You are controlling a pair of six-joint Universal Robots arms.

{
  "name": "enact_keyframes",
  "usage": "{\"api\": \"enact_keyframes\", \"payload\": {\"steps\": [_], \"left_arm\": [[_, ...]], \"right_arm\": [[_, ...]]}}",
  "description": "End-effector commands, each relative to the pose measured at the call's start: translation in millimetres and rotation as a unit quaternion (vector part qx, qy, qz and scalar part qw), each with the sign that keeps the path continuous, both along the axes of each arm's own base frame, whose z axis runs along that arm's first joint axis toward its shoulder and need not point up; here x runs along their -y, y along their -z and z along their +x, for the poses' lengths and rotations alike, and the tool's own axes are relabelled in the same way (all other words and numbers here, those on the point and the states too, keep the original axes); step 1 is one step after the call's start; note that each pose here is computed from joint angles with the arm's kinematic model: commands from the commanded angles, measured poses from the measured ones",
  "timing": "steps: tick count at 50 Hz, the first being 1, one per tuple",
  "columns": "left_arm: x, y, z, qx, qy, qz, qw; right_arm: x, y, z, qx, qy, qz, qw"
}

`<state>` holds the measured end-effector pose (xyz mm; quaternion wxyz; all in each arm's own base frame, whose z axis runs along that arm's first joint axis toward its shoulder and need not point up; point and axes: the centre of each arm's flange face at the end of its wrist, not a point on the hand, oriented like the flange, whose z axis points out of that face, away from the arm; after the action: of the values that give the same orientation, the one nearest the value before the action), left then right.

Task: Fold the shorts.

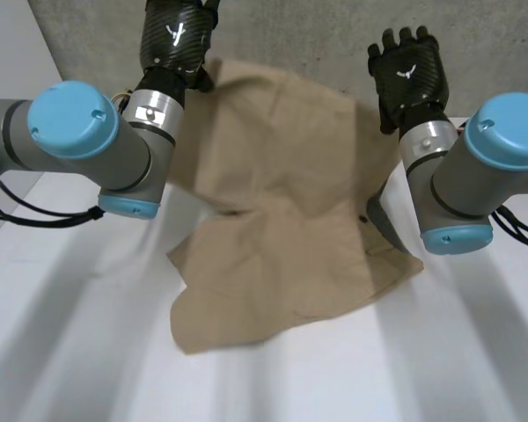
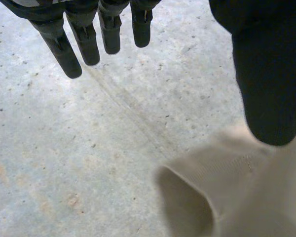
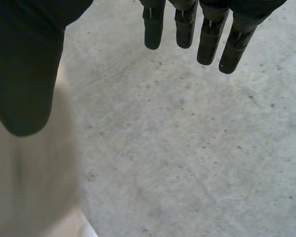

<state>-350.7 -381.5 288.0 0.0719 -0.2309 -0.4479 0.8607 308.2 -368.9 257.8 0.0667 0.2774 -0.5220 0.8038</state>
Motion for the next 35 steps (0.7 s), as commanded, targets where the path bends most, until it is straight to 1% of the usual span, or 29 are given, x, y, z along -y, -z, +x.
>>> {"api": "enact_keyframes", "payload": {"steps": [1, 5, 7, 11, 12, 15, 16, 18, 19, 21, 22, 23, 25, 26, 28, 32, 33, 35], "left_arm": [[-0.9, 22.1, 5.7, 0.015, -0.007, 0.034, 0.999], [-8.9, 36.2, 11.4, 0.023, -0.020, 0.066, 0.997], [-16.1, 34.0, 15.8, 0.026, -0.024, 0.076, 0.996], [-41.2, 37.6, 27.2, 0.047, -0.026, 0.119, 0.991], [-53.7, 41.5, 31.5, 0.058, -0.024, 0.140, 0.988], [-75.7, 42.5, 38.7, 0.071, -0.020, 0.169, 0.983], [-90.8, 44.5, 44.1, 0.081, -0.018, 0.188, 0.979], [-106.2, 48.0, 48.6, 0.092, -0.014, 0.207, 0.974], [-122.5, 51.8, 52.0, 0.101, -0.009, 0.224, 0.969], [-138.9, 55.5, 54.9, 0.108, -0.003, 0.240, 0.965], [-146.7, 56.8, 56.4, 0.109, -0.001, 0.247, 0.963], [-161.6, 59.7, 59.7, 0.111, 0.002, 0.260, 0.959], [-173.9, 62.7, 63.8, 0.108, 0.000, 0.273, 0.956], [-185.4, 67.3, 68.0, 0.104, -0.002, 0.289, 0.952], [-194.8, 71.8, 71.8, 0.097, -0.005, 0.305, 0.947], [-215.9, 89.0, 79.0, 0.092, -0.009, 0.359, 0.929], [-224.8, 96.0, 80.3, 0.095, -0.005, 0.383, 0.919], [-233.6, 102.3, 81.7, 0.100, -0.002, 0.408, 0.908]], "right_arm": [[-12.3, 14.0, -3.8, -0.019, -0.010, 0.050, 0.998], [-23.8, 10.0, -13.1, -0.026, -0.006, 0.067, 0.997], [-30.3, 10.7, -16.3, -0.031, -0.007, 0.076, 0.997], [-47.4, 12.1, -25.2, -0.046, -0.007, 0.107, 0.993], [-54.7, 15.2, -28.4, -0.055, -0.010, 0.126, 0.990], [-64.5, 28.4, -40.1, -0.075, -0.016, 0.178, 0.981], [-66.5, 31.9, -43.8, -0.080, -0.018, 0.191, 0.978], [-70.4, 34.2, -50.9, -0.086, -0.023, 0.211, 0.973], [-76.1, 34.5, -56.2, -0.090, -0.031, 0.229, 0.969], [-81.7, 35.8, -61.2, -0.095, -0.042, 0.246, 0.964], [-85.9, 39.8, -66.5, -0.098, -0.050, 0.267, 0.958], [-87.2, 42.7, -69.5, -0.098, -0.053, 0.277, 0.954], [-89.1, 48.7, -75.4, -0.099, -0.056, 0.296, 0.948], [-88.6, 53.8, -81.8, -0.100, -0.057, 0.308, 0.945], [-89.0, 59.0, -86.4, -0.099, -0.059, 0.318, 0.941], [-90.3, 67.6, -92.7, -0.095, -0.075, 0.333, 0.935], [-91.2, 72.0, -92.6, -0.095, -0.087, 0.339, 0.932], [-91.2, 75.8, -92.0, -0.096, -0.098, 0.342, 0.930]]}}
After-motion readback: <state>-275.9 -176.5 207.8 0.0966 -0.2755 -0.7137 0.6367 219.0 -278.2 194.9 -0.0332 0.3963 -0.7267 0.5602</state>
